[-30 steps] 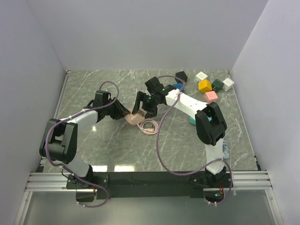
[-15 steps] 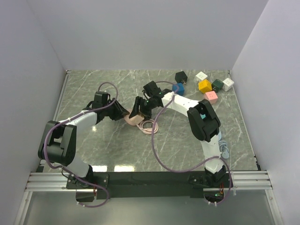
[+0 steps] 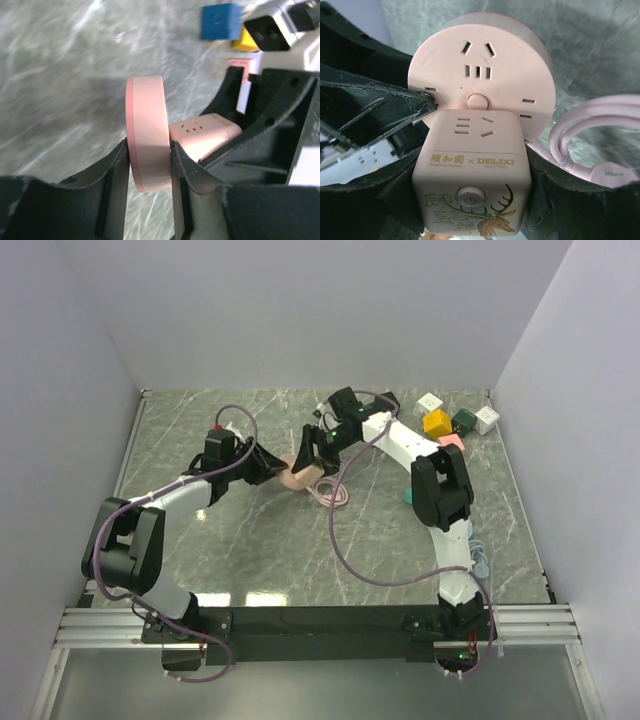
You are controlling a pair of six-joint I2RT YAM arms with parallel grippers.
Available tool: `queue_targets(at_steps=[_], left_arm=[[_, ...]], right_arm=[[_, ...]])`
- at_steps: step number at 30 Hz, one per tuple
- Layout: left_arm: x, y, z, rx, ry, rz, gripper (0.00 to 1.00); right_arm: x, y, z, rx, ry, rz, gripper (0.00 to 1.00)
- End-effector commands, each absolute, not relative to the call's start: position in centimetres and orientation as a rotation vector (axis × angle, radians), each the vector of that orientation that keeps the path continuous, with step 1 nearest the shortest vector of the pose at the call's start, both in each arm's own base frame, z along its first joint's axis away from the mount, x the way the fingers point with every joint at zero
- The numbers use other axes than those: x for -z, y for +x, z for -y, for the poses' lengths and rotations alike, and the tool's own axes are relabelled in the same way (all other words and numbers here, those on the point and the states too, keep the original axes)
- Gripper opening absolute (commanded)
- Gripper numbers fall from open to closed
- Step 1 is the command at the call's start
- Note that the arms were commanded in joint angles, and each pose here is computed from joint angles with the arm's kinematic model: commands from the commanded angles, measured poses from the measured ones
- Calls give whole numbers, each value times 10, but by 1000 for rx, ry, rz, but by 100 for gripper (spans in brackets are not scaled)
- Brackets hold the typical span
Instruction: Pull the plug off the socket
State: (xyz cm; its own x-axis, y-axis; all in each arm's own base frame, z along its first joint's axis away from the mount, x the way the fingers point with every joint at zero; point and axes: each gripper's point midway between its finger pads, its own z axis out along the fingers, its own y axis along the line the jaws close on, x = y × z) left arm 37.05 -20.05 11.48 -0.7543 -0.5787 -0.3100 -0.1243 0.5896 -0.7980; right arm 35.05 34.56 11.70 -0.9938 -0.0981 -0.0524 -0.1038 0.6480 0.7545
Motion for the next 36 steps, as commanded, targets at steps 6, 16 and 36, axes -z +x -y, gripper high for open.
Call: queue_targets(at_steps=[6, 16, 36], left_arm=[[-70, 352, 179, 945, -590, -2404, 1], [-92, 377, 186, 968, -562, -2359, 1], [-109, 368, 194, 1052, -514, -2338, 1]], right_arm=[[-150, 387, -292, -1240, -101, -2715, 0], [-157, 348, -318, -998, -153, -2683, 0], [-106, 515, -48, -409, 949, -2432, 14]])
